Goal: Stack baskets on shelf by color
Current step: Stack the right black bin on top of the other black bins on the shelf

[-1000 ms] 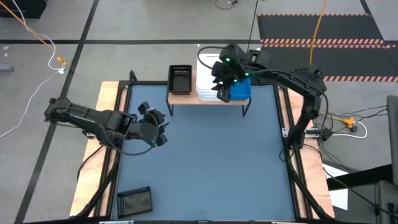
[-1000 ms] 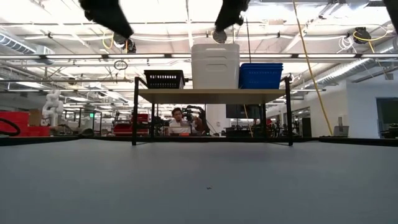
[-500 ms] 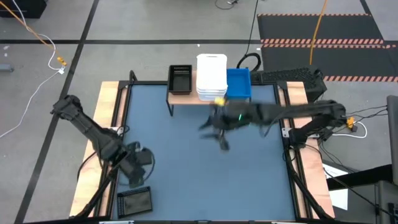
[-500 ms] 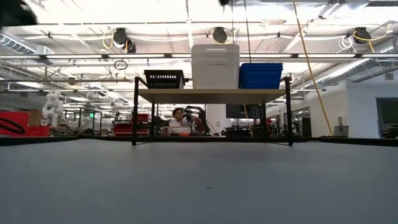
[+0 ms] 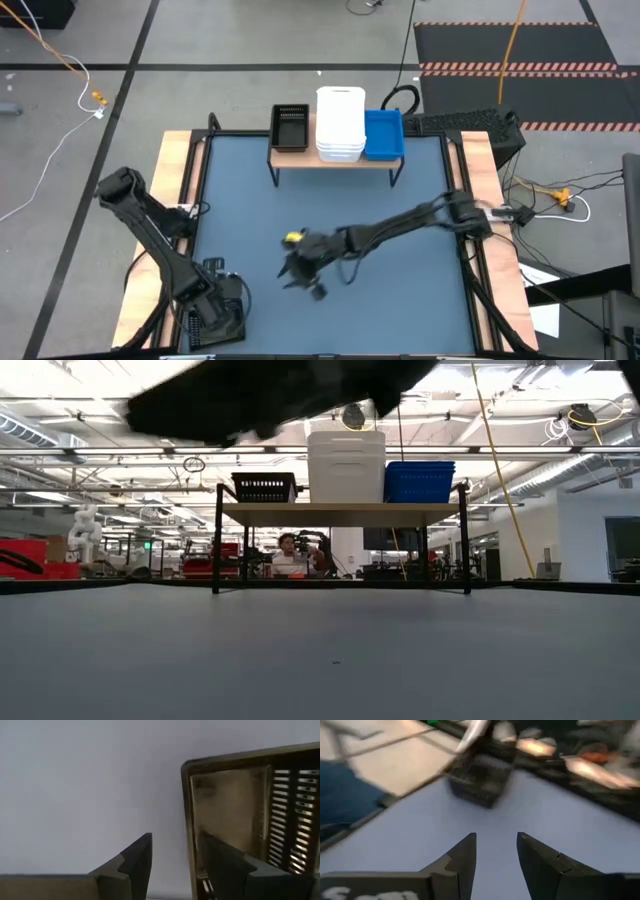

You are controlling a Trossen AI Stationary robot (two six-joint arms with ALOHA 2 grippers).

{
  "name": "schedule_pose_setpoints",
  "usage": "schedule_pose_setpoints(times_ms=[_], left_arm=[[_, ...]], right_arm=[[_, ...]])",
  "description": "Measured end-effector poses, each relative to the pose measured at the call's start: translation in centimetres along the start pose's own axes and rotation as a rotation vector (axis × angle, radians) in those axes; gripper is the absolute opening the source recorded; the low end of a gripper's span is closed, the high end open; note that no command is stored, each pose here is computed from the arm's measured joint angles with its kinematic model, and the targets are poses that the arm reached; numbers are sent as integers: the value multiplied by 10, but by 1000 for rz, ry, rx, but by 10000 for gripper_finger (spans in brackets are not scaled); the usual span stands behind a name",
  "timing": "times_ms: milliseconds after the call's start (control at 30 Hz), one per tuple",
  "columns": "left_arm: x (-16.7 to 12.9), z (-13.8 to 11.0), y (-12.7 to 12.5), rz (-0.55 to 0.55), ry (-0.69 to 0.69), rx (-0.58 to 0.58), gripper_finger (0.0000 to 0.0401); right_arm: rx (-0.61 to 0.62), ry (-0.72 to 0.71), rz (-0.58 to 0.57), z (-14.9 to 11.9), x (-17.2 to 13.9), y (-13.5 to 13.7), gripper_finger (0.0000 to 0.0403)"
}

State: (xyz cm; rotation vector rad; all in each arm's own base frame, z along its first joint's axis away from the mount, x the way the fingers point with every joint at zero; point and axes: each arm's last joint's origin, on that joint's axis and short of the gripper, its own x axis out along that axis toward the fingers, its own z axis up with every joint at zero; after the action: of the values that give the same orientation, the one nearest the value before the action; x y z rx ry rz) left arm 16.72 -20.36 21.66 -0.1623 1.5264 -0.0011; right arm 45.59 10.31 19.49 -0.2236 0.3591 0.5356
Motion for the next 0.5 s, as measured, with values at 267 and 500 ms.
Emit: schedule_pose_setpoints(times_ms=[267,500], left_arm=[[1,1,-1,-4,-1,-12,170],[12,-7,2,15,25,-17,170]], right_arm=[[-272,-25,34,9,80,-18,134],[-560,-75,-43,-5,114,-8,134]])
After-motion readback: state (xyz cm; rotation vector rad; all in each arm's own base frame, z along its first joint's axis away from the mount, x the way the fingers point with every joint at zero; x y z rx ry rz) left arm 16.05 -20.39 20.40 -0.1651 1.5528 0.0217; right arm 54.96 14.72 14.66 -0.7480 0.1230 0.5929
